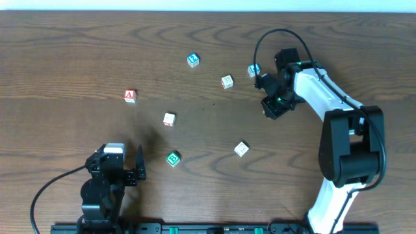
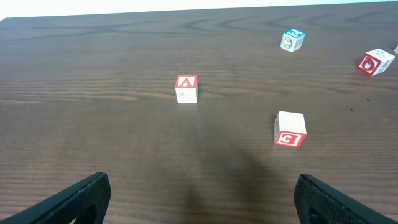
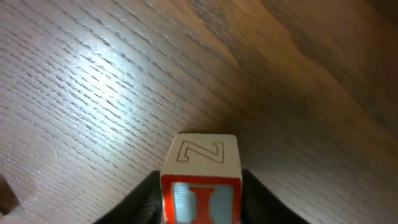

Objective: Spell out Ai2
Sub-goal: 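Lower the right gripper and close it on the red I block, then carry the I block left to table center and set it down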

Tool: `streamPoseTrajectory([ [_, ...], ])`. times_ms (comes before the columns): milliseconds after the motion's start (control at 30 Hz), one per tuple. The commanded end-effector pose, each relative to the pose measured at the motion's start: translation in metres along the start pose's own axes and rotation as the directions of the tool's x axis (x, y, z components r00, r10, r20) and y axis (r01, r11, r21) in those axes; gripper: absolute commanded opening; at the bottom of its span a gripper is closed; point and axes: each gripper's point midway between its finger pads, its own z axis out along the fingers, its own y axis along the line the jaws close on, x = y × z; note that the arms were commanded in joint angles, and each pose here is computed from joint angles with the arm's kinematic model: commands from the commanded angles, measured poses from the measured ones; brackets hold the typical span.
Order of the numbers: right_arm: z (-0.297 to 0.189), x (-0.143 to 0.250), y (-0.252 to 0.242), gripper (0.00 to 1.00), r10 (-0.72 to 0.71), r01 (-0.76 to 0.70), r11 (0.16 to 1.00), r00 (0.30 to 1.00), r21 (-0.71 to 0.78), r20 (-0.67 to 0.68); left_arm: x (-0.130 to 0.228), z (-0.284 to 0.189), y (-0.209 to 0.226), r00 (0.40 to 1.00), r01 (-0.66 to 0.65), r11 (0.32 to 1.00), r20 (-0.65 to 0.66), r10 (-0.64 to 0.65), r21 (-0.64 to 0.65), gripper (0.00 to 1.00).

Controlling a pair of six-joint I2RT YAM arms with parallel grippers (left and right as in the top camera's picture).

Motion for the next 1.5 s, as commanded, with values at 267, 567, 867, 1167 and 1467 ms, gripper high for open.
streamPoseTrajectory([
  [267,0.006,-0.004,0.011,0.22,-0.024,0.024,1.000,1.000,-0.014,-0.003,0.009,0.002,-0.001,1.000,-0.008,1.000,-0.021,0.008,0.007,0.95],
  [567,-0.002,-0.022,0.018,0.07,0.049,-0.048,0.999,0.998,-0.002,0.031,0.009,0.002,-0.001,1.000,-0.008,1.000,-0.021,0.008,0.007,0.95],
  [867,-0.041,-0.110,0.065,0.02,0.309,-0.310,0.950,0.917,-0.034,0.252,0.009,0.002,-0.001,1.000,-0.008,1.000,-0.021,0.008,0.007,0.95],
  [1167,-0.045,-0.131,0.134,0.02,0.427,-0.488,0.869,0.827,0.088,0.366,0.009,0.002,-0.001,1.000,-0.008,1.000,-0.021,0.008,0.007,0.95],
  [1467,-0.050,-0.131,0.140,0.01,0.506,-0.589,0.802,0.757,0.098,0.415,0.009,0.002,-0.001,1.000,-0.008,1.000,-0.021,0.008,0.007,0.95],
])
